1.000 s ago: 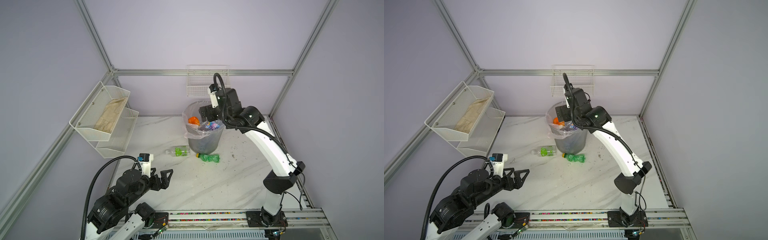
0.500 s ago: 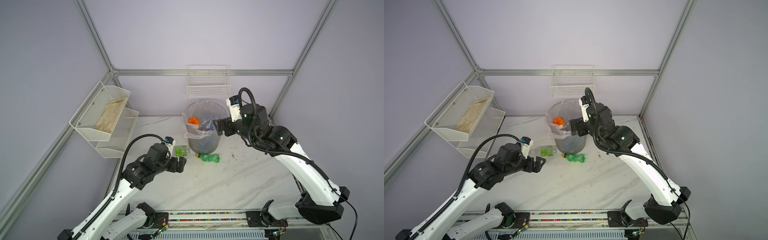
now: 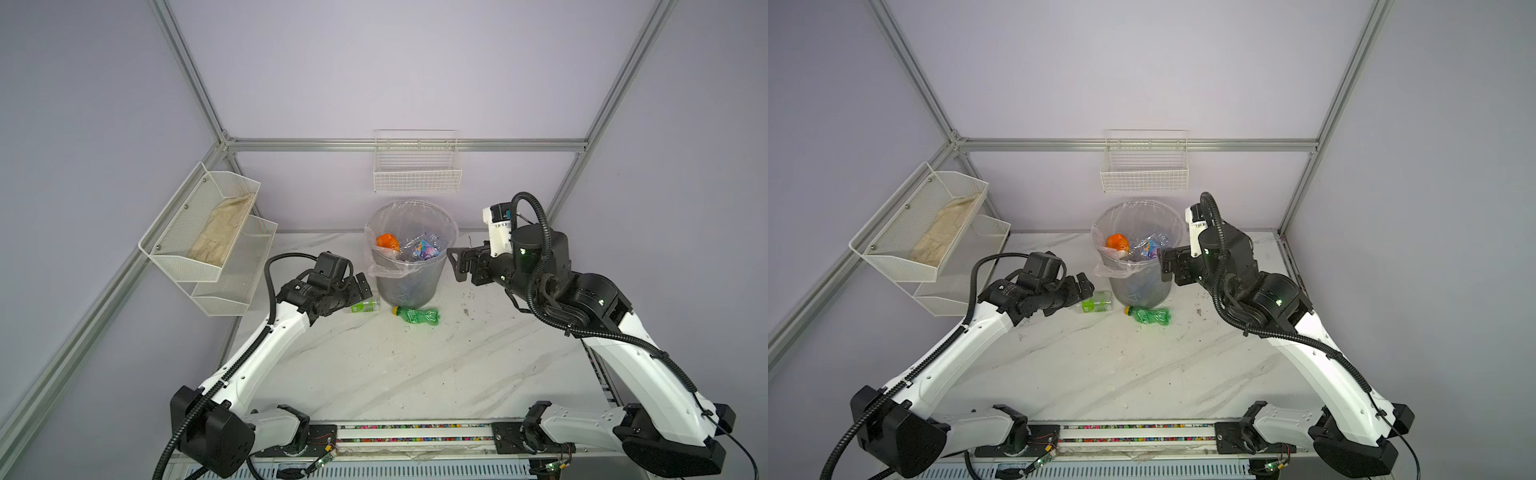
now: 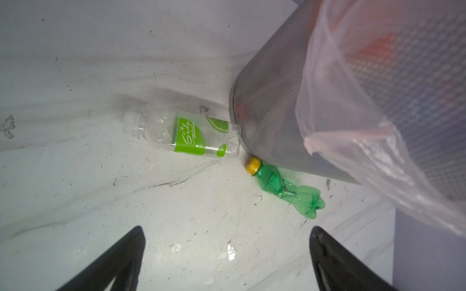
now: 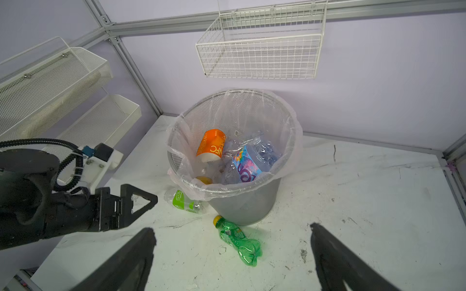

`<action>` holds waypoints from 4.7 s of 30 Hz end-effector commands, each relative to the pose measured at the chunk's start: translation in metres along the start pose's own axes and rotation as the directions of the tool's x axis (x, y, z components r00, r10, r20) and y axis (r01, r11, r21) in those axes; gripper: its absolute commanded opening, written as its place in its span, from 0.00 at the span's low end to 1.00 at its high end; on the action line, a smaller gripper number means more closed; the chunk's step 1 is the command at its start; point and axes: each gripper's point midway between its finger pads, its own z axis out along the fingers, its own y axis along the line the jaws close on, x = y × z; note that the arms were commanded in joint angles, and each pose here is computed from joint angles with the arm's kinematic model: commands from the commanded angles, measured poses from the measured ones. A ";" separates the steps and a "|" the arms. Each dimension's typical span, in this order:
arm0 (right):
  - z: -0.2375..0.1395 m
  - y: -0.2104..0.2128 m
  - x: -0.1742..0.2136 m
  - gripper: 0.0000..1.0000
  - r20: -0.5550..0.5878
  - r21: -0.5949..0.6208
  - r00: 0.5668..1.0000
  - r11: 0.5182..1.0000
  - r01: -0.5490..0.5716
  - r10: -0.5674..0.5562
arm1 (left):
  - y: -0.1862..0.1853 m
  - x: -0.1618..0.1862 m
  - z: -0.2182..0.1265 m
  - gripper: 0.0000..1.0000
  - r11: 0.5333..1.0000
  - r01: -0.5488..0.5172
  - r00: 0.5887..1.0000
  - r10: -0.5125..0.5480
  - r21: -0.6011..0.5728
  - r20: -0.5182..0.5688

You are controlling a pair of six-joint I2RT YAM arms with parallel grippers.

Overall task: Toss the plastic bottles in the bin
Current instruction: 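Withdraw the right gripper while the left gripper lowers onto the green-labelled clear bottle, then lift the green-labelled bottle with the left gripper over the bin and open it, then withdraw the left gripper while the right gripper lowers onto the crushed green soda bottle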

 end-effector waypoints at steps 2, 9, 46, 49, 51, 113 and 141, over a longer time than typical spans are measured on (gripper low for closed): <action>-0.002 -0.011 0.013 0.98 -0.027 0.049 0.998 0.998 -0.048 0.050 | -0.005 -0.032 -0.003 1.00 0.951 0.307 0.948 -0.310 0.042 0.074; -0.007 -0.018 0.017 0.98 -0.026 0.071 0.996 0.994 -0.083 0.085 | 0.016 -0.032 0.026 1.00 0.853 0.493 0.870 -0.488 -0.168 0.077; -0.006 -0.032 0.030 0.97 -0.026 0.136 0.996 0.987 -0.082 0.086 | 0.075 0.034 0.161 0.78 0.583 0.615 0.688 -0.726 -0.531 0.000; -0.008 -0.032 0.028 0.98 -0.021 0.133 0.996 0.987 -0.086 0.090 | 0.082 0.041 0.158 0.67 0.577 0.619 0.685 -0.728 -0.532 0.007; -0.009 -0.032 0.027 0.97 -0.016 0.132 0.995 0.987 -0.090 0.093 | 0.087 0.046 0.155 0.62 0.572 0.620 0.684 -0.729 -0.537 0.013; -0.040 -0.053 0.079 0.98 -0.045 0.106 0.973 0.970 -0.220 0.226 | -0.277 -0.122 -0.123 1.00 0.802 -0.598 0.645 0.470 0.014 0.603; 0.101 -0.032 0.201 0.97 -0.329 0.036 0.934 0.986 0.161 -0.140 | -0.113 -0.044 -0.258 1.00 0.800 -0.530 0.719 0.248 0.281 0.650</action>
